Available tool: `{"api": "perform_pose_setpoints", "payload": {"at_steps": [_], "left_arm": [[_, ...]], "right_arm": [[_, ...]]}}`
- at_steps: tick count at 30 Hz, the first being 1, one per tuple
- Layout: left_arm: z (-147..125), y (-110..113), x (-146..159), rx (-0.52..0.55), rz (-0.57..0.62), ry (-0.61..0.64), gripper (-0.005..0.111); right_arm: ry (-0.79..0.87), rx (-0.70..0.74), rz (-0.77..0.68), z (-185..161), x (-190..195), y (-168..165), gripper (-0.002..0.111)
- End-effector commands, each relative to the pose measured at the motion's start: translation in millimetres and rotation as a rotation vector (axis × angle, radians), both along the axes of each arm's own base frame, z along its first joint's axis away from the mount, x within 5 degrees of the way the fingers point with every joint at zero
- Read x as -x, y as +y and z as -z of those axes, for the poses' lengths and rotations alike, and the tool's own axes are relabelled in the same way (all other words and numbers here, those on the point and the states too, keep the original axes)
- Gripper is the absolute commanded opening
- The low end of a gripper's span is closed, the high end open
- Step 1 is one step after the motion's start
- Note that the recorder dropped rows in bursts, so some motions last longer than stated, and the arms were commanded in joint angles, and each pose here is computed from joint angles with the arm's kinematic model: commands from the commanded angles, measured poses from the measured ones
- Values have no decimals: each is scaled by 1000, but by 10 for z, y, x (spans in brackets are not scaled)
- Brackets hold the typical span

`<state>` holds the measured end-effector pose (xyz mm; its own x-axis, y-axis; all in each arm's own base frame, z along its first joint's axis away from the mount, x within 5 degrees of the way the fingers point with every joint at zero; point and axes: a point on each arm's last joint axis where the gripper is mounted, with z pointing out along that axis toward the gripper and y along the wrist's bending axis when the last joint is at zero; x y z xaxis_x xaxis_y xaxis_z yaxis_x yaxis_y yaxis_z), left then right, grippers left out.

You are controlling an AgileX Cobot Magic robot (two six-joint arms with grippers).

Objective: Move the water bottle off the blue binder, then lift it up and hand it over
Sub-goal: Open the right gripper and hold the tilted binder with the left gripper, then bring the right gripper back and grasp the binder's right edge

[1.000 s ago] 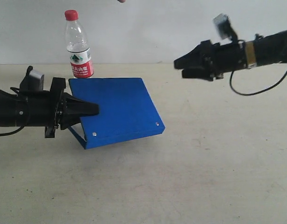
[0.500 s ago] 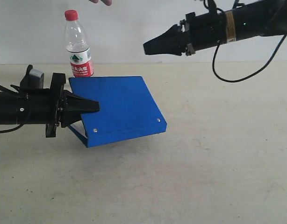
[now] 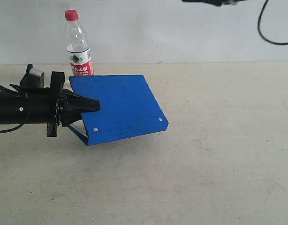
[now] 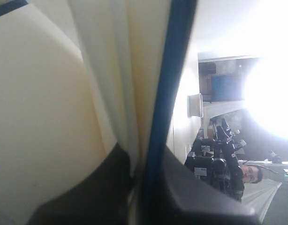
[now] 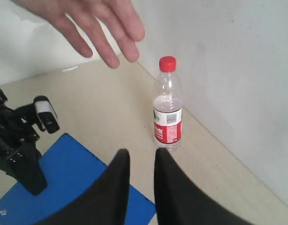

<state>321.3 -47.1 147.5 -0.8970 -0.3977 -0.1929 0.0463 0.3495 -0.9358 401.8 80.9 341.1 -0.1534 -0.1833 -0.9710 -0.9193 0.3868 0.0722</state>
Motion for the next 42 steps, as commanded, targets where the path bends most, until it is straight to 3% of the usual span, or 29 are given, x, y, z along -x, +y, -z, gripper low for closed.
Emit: {"api": "perform_pose_setpoints", "payload": {"at_steps": [1, 6, 10, 15, 17, 19, 24, 27, 31, 34, 37, 42], "left_arm": [[-78, -23, -1, 66, 21, -27, 5], [-100, -33, 10, 89, 36, -34, 5], [-100, -60, 14, 90, 44, -34, 5], [-114, -153, 14, 83, 78, -54, 5], [-120, -191, 14, 76, 94, -72, 5], [-120, -217, 19, 72, 104, -80, 5], [-120, -218, 20, 52, 117, -124, 5], [-133, -218, 5, 26, 133, -186, 5], [-251, -212, -123, 18, 135, -249, 5], [-315, -208, -187, 16, 134, -277, 5], [-317, -209, -180, 19, 132, -270, 5], [-310, -209, -173, 19, 132, -267, 5]], "right_arm": [[226, -113, 135, -70, 100, -493, 23], [524, -170, 217, 602, 219, -686, 23], [843, -182, 194, 1378, 575, -478, 26], [1009, -108, 208, 1733, 843, -101, 60], [1086, -118, 269, 1783, 851, 66, 68], [1158, -142, 273, 1796, 873, 247, 69], [1261, -245, 7, 1683, 1113, 899, 69], [1277, -215, -81, 1659, 1252, 1100, 69], [1271, -155, -103, 1689, 1317, 1156, 69], [1288, -148, -15, 1795, 1331, 1122, 69], [1307, -200, 116, 1876, 1287, 1084, 69], [1330, -303, 120, 1815, 1245, 1099, 69]]}}
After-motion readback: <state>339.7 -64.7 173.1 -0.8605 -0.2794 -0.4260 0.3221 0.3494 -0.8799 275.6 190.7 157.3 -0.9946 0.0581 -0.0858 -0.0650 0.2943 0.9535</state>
